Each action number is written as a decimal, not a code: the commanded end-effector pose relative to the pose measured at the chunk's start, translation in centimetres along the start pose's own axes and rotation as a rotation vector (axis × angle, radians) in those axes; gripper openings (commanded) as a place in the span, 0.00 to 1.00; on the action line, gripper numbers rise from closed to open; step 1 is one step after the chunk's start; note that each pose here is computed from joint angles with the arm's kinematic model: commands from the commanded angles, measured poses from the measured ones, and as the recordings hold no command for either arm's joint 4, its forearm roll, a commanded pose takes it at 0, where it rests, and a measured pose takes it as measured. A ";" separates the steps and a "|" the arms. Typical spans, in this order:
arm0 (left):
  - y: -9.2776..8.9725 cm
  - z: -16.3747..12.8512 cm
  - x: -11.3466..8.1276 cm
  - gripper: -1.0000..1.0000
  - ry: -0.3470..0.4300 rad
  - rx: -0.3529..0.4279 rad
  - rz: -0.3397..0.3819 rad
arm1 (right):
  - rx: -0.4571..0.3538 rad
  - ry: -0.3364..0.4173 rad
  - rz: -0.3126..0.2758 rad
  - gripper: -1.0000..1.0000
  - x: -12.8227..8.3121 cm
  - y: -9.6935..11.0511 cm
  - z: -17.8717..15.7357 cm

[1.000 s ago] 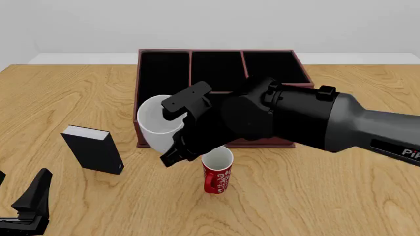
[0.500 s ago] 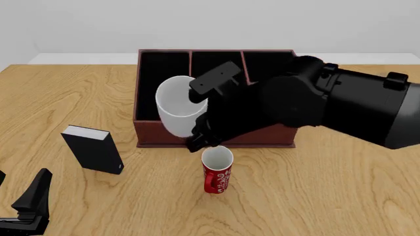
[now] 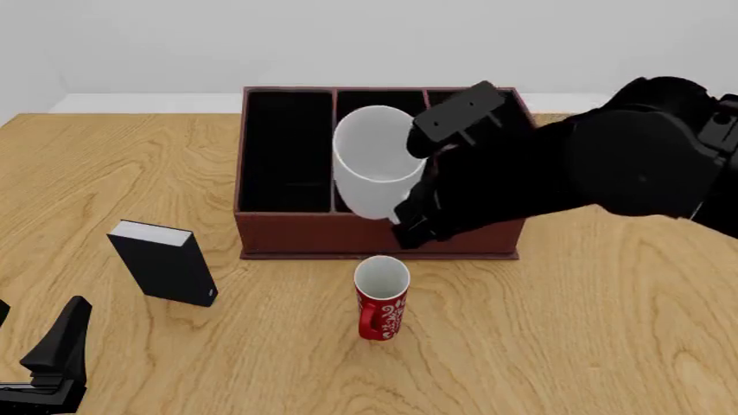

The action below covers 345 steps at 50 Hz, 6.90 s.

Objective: Pick up the white mug and place it to the right of the caddy.

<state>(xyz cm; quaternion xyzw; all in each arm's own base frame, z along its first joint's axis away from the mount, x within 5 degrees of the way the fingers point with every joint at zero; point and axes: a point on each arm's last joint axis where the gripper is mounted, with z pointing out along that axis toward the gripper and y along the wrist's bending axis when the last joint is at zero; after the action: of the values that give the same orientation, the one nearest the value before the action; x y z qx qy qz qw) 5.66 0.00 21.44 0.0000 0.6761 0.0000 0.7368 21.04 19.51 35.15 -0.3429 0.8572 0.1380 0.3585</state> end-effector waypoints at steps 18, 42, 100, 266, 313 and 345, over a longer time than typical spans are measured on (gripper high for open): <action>0.0 0.0 0.0 1.00 0.000 0.000 0.000 | 0.092 -0.029 0.086 0.00 2.8 -3.0 -4.2; 0.0 0.0 0.0 1.00 0.000 0.000 0.000 | 0.188 -0.068 0.153 0.00 5.9 -4.8 -8.3; 0.0 0.0 0.0 1.00 0.000 0.000 0.000 | 0.507 -0.121 0.343 0.00 11.0 -6.6 -17.1; 0.0 0.0 0.0 1.00 0.000 0.000 0.000 | 0.606 -0.007 0.648 0.00 9.8 -25.1 0.1; 0.0 0.0 0.0 1.00 0.000 0.000 0.000 | 0.541 0.046 0.626 0.00 12.4 -22.5 3.7; 0.0 0.0 0.0 1.00 0.000 0.000 0.000 | 0.533 0.079 0.658 0.00 14.9 -22.6 6.3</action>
<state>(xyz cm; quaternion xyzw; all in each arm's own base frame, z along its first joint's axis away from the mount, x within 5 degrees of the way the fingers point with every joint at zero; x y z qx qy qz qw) 5.66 0.00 21.44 0.0000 0.6761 0.0000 0.7368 32.07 -1.03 21.27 0.0405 0.9393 0.0039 0.3407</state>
